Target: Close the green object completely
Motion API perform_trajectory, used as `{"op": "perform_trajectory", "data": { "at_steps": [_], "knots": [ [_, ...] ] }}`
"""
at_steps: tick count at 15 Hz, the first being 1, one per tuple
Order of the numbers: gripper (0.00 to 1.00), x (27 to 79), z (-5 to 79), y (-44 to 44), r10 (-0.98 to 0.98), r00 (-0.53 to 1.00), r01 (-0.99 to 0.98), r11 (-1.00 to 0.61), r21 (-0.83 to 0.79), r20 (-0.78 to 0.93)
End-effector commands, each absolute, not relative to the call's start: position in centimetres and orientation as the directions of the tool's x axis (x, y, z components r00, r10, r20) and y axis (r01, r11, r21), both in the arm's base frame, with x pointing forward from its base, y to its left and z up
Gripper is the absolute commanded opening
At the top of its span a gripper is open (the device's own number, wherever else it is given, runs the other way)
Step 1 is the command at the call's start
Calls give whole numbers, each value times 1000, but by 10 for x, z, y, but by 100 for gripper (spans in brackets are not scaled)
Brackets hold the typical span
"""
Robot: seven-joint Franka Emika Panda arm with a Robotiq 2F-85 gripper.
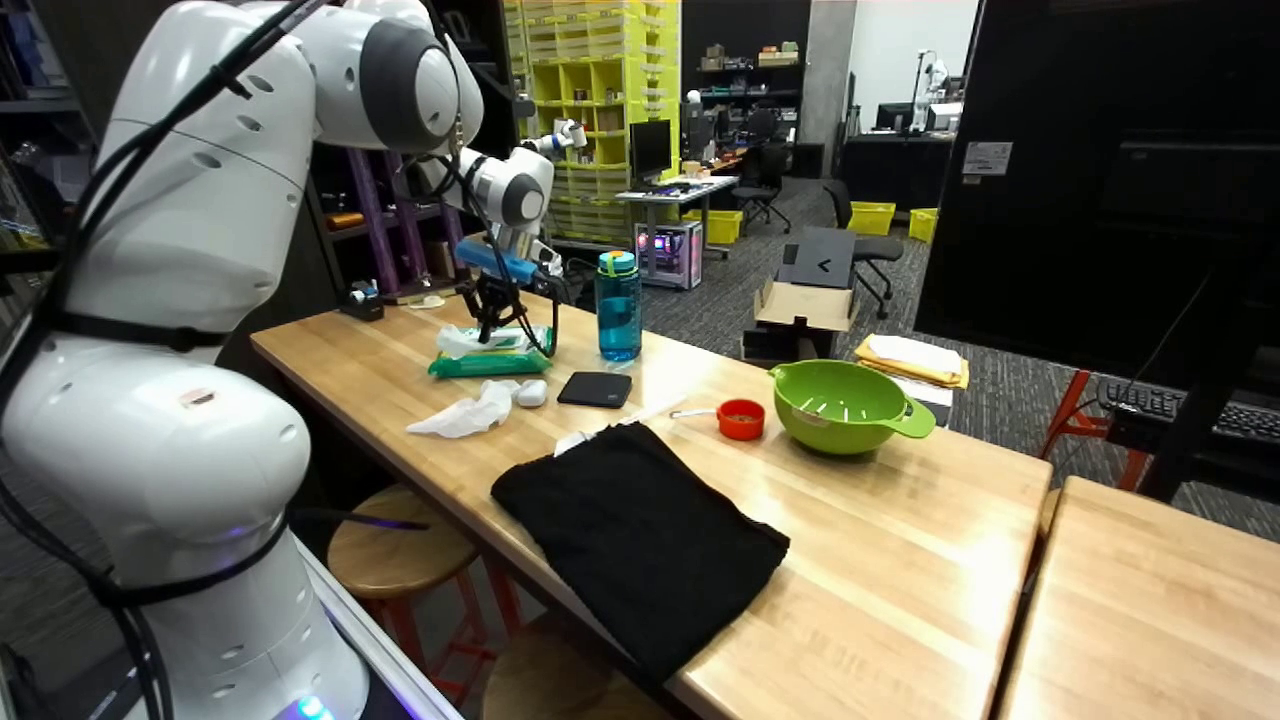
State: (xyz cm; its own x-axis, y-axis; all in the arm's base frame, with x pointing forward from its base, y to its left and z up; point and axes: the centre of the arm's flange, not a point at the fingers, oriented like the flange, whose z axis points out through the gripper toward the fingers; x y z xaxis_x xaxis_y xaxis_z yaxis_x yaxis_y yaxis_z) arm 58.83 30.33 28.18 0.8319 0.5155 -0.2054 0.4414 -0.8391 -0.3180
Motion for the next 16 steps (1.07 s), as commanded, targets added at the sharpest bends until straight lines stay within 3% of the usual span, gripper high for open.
{"op": "perform_trajectory", "data": {
  "at_steps": [1,16],
  "knots": [
    [0,592,287,312,532,824,468,-833,-295,-194],
    [0,591,370,305,517,851,487,-843,-228,-95]
  ]
}}
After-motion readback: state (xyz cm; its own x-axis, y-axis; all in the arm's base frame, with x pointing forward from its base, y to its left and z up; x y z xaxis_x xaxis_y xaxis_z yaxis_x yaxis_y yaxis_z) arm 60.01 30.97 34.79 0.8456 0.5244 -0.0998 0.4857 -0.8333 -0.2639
